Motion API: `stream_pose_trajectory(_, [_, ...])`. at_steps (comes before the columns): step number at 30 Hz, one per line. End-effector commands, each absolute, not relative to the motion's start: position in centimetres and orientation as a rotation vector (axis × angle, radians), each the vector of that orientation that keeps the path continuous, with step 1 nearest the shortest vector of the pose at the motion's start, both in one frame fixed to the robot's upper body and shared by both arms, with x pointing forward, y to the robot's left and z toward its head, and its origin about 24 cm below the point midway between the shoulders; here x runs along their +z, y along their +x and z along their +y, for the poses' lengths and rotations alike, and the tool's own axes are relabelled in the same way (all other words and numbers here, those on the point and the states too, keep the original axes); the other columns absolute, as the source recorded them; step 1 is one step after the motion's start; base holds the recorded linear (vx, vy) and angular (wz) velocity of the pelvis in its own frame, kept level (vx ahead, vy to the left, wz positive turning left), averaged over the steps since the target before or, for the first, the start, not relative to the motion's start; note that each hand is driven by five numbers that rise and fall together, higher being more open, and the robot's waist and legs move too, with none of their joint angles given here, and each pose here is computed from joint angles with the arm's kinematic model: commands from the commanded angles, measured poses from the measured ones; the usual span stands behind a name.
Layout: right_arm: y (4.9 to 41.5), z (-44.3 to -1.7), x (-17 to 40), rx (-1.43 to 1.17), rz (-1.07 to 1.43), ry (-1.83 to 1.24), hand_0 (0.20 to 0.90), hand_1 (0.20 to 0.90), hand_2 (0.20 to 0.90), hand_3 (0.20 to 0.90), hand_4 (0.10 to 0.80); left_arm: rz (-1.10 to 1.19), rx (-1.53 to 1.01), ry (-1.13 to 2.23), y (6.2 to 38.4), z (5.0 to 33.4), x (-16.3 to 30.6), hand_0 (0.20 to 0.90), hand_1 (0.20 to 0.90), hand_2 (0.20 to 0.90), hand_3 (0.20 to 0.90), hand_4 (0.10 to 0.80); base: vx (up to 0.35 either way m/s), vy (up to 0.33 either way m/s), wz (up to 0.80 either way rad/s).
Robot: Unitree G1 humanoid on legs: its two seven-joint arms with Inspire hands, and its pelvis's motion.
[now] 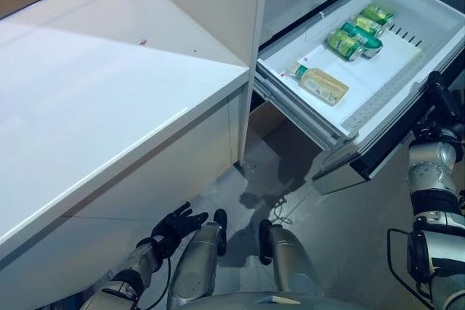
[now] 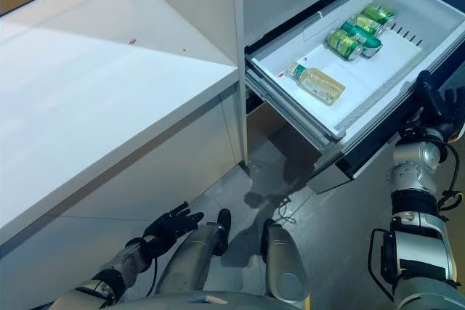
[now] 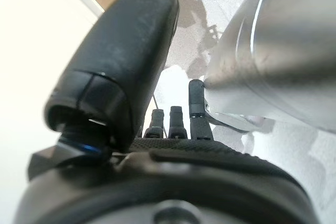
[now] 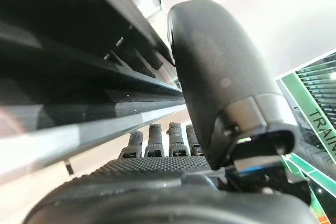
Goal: Put drinks into fridge and close the fridge
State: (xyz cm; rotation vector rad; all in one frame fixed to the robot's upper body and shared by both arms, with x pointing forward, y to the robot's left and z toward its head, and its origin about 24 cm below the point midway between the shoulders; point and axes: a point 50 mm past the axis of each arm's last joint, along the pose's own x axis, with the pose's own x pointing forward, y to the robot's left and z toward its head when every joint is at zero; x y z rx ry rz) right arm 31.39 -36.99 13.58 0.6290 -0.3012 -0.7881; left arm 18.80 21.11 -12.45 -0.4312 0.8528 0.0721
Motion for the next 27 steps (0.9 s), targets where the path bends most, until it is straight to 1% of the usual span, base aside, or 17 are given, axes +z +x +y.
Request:
stream_pose_trajectory(1, [34.6, -33.1, 18.3, -0.467, -0.403, 0.545, 0.9, 0.9, 0.9, 0.9, 0.8, 0.936, 0.039, -0.45, 15.4, 20.1, -14.0, 0.9, 0.9, 0.9, 0.9, 0.8, 0.038, 0.042, 0.22])
stream_pose_trajectory(6, [35.2, -32.9, 19.2, -0.445, -0.409, 0.523, 0.9, 0.9, 0.9, 0.9, 0.8, 0.953, 0.053, -0.453, 14.2, 20.7, -14.4, 0.9, 0.9, 0.9, 0.9, 0.8, 0.065, 0.033, 0.25])
stream_pose_trajectory(12, [35.6, -32.9, 20.1, -0.463, -0.405, 0.482, 0.9, 0.9, 0.9, 0.9, 0.8, 0.997, 0.066, -0.45, 12.6, 21.5, -14.8, 0.9, 0.9, 0.9, 0.9, 0.8, 0.098, 0.037, 0.43])
stream_pose_trajectory(14, [35.6, -33.1, 20.2, -0.48, -0.399, 0.478, 0.9, 0.9, 0.9, 0.9, 0.8, 1.017, 0.066, -0.444, 12.1, 21.5, -15.0, 0.9, 0.9, 0.9, 0.9, 0.8, 0.123, 0.041, 0.15])
stream_pose_trajectory(21, [35.6, -33.3, 20.0, -0.523, -0.377, 0.463, 0.9, 0.9, 0.9, 0.9, 0.8, 1.073, 0.074, -0.426, 10.1, 22.1, -15.5, 0.9, 0.9, 0.9, 0.9, 0.8, 0.108, 0.048, 0.43])
stream_pose_trajectory(27, [35.1, -33.8, 19.8, -0.605, -0.402, 0.457, 0.9, 0.9, 0.9, 0.9, 0.8, 1.088, 0.069, -0.408, 9.4, 22.3, -15.6, 0.9, 0.9, 0.9, 0.9, 0.8, 0.05, 0.018, 0.25])
